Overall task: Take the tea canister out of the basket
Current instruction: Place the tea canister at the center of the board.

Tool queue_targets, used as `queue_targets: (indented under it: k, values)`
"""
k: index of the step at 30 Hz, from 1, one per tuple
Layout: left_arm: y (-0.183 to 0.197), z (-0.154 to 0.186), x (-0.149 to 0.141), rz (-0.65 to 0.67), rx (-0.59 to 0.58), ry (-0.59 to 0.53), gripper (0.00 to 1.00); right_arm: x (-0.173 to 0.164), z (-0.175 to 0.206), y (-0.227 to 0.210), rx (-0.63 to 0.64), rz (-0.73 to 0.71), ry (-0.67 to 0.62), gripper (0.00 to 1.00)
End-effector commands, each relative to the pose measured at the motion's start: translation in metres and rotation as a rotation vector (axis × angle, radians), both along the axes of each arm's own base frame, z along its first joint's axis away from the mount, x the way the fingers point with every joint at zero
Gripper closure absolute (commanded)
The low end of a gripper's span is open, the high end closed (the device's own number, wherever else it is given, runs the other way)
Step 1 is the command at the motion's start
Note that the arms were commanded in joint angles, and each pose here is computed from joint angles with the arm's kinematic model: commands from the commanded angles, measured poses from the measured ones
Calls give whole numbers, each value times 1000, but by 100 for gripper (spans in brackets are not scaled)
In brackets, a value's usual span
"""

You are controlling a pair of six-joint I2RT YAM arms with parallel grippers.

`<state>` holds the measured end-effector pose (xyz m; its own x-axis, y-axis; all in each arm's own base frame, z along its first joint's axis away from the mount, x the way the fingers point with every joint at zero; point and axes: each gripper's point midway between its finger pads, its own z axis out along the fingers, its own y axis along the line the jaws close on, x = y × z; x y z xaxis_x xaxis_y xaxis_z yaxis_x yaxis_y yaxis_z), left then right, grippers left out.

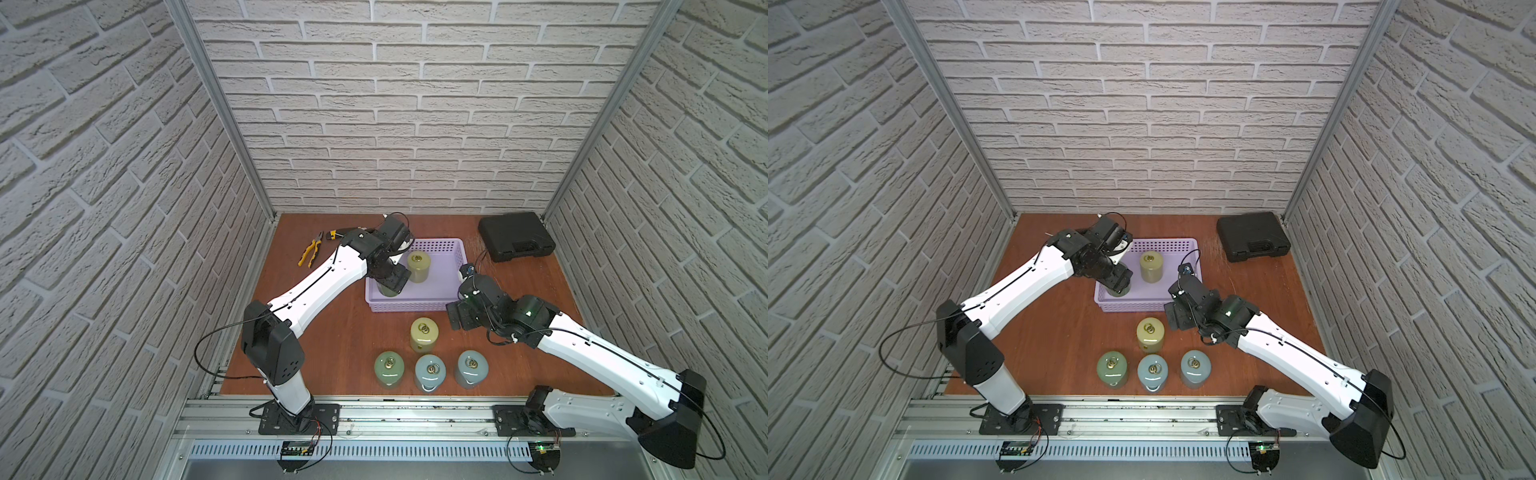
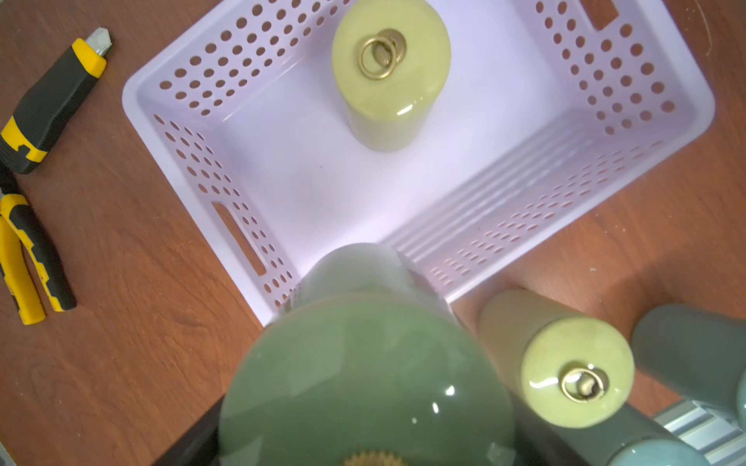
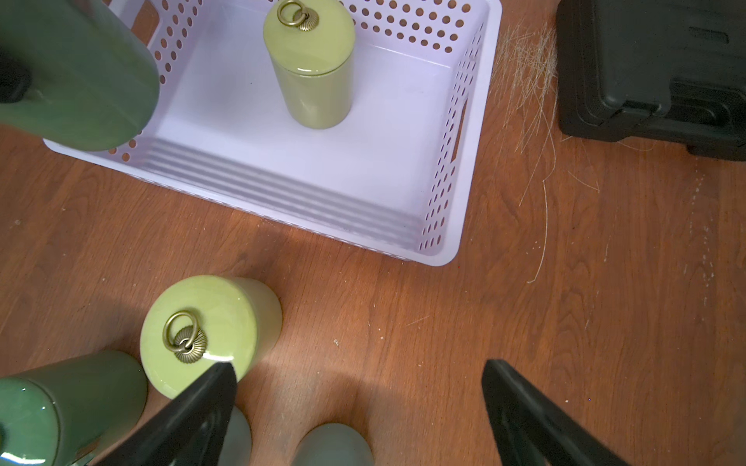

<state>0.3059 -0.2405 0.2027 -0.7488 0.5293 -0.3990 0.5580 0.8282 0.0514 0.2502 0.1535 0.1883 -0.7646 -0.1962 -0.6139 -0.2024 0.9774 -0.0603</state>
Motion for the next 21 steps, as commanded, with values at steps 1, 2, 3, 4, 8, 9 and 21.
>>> queue_targets:
  k: [1,2,3,4,8,9,21]
  values:
    - [-2,21,-3,29,-52,-83,42,9,11,7,48,-14,-36,0]
    - [-2,20,-7,29,-51,-82,42,9,11,7,48,-13,-34,0]
    - [-3,18,-11,28,-51,-80,43,9,11,6,48,-19,-36,0]
    - [-3,18,-16,26,-52,-79,43,10,11,6,48,-26,-35,0]
    - [-4,13,-31,17,-49,-76,43,11,11,4,49,-43,-37,0]
    - [-5,12,-35,13,-45,-73,43,11,11,3,47,-46,-38,0]
    - [-5,-11,-62,9,-43,-55,42,13,8,3,39,-51,-22,0]
